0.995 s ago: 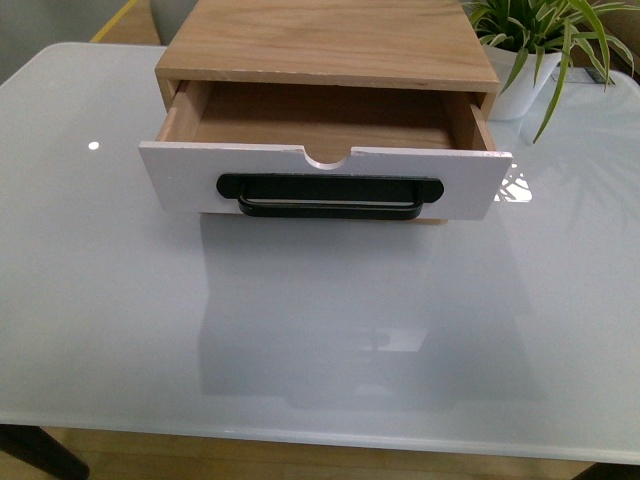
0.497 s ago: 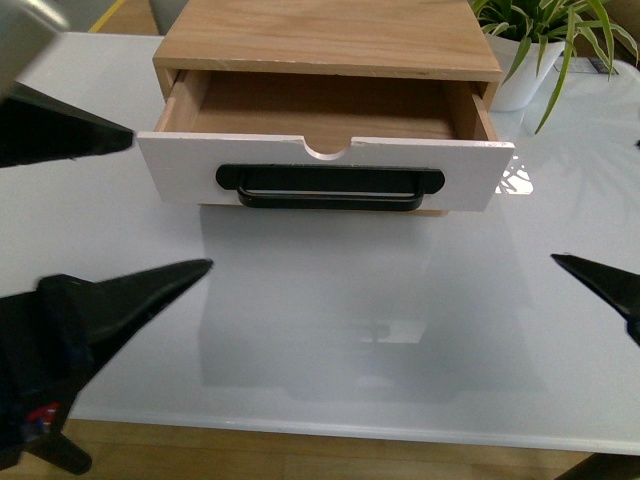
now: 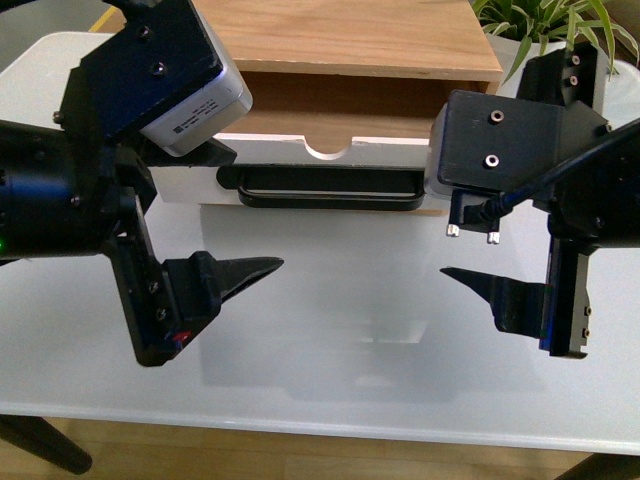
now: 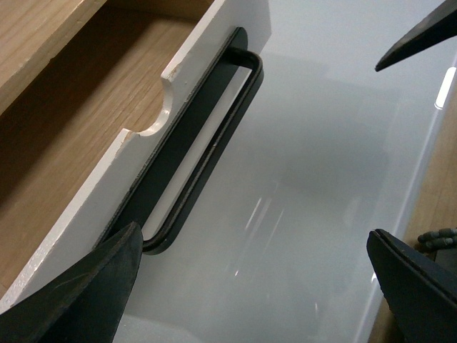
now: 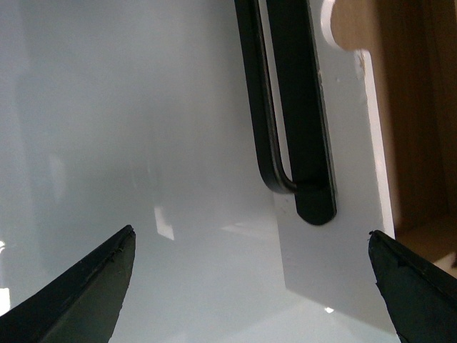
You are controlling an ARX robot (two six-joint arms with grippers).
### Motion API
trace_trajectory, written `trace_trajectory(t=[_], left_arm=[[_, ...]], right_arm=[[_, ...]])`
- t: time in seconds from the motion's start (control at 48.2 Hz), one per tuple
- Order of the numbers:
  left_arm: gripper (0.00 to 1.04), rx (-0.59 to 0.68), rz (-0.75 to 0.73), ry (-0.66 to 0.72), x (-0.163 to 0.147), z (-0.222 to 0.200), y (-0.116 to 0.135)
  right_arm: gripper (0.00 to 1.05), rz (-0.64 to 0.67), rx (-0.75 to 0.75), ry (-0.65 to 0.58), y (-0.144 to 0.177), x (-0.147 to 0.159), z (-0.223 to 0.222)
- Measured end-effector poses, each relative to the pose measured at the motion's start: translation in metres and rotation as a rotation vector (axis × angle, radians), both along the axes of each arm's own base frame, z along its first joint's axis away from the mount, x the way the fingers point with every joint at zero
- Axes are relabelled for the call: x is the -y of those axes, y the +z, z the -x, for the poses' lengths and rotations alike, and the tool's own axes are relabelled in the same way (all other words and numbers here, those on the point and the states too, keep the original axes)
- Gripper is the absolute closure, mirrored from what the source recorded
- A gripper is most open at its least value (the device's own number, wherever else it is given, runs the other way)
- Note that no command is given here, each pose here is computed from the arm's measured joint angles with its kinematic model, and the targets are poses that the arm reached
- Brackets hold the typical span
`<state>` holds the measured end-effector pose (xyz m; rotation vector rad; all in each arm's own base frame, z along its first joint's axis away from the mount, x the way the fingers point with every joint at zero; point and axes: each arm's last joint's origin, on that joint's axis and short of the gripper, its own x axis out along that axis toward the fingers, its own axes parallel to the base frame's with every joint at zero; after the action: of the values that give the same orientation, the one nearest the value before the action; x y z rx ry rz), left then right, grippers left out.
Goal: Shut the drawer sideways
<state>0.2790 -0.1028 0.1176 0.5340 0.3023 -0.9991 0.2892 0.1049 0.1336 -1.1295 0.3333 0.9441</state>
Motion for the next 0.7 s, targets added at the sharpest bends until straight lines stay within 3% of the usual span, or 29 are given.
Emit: trace_trajectory(t=[0.249, 0.705], left_arm=[[0.09, -0.029, -0.009, -0.001, 0.003, -0.032, -0.015], [0.09, -0.055, 0.003, -0.026, 0.011, -0.058, -0.022]], right_arm=[[0.09, 0.045, -0.030, 0.088, -0.014, -0.012, -0.016], [0.09, 0.051, -0.056, 0.129, -0.022, -0.018, -0.028]])
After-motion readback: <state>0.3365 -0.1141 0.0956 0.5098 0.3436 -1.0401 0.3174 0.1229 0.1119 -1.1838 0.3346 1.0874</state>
